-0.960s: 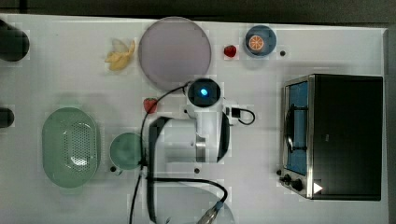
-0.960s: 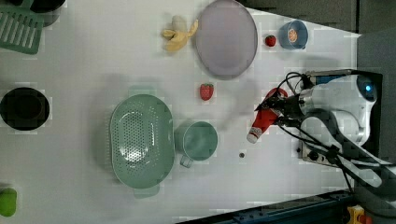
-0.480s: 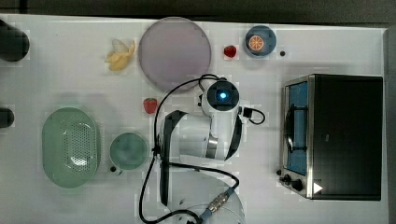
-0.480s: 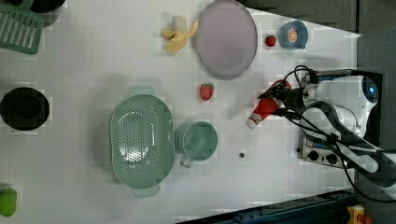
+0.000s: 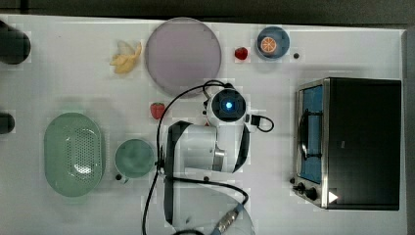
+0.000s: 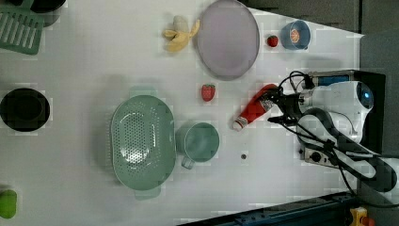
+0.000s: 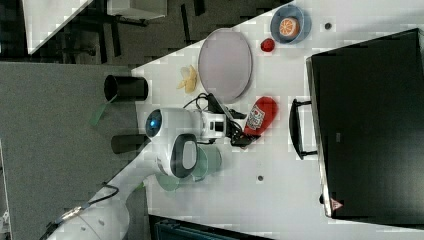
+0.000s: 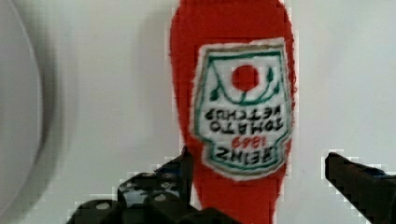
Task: Pick Ketchup from oven and place it on table.
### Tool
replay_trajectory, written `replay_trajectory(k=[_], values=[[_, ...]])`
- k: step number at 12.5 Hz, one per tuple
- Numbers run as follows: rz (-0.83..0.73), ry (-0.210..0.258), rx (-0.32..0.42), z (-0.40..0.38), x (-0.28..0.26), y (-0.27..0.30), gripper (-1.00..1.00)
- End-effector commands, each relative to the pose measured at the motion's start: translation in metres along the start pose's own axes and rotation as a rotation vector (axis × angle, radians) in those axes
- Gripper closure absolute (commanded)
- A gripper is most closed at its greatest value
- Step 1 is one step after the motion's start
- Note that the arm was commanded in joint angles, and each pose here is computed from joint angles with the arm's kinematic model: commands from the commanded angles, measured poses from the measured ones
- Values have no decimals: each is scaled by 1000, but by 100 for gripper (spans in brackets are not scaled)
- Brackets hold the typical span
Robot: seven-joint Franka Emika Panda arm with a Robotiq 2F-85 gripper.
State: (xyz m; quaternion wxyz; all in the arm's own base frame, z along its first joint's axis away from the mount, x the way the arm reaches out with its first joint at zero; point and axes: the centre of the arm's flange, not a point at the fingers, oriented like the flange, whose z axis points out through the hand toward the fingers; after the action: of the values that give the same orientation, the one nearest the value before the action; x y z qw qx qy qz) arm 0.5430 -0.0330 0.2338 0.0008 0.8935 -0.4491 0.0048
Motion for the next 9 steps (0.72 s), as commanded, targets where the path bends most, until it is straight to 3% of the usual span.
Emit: replay_trajectory(k=[1,2,5,8,9], values=[[2,167,277,-194,16,-37,-100],[-1,162,282,-222,16,-37,-100],[-13,78,193,-303,17,-33,-100],[-10,89,74,-340,18,-24,-100],[29,55,36,-348,13,-20,-100]])
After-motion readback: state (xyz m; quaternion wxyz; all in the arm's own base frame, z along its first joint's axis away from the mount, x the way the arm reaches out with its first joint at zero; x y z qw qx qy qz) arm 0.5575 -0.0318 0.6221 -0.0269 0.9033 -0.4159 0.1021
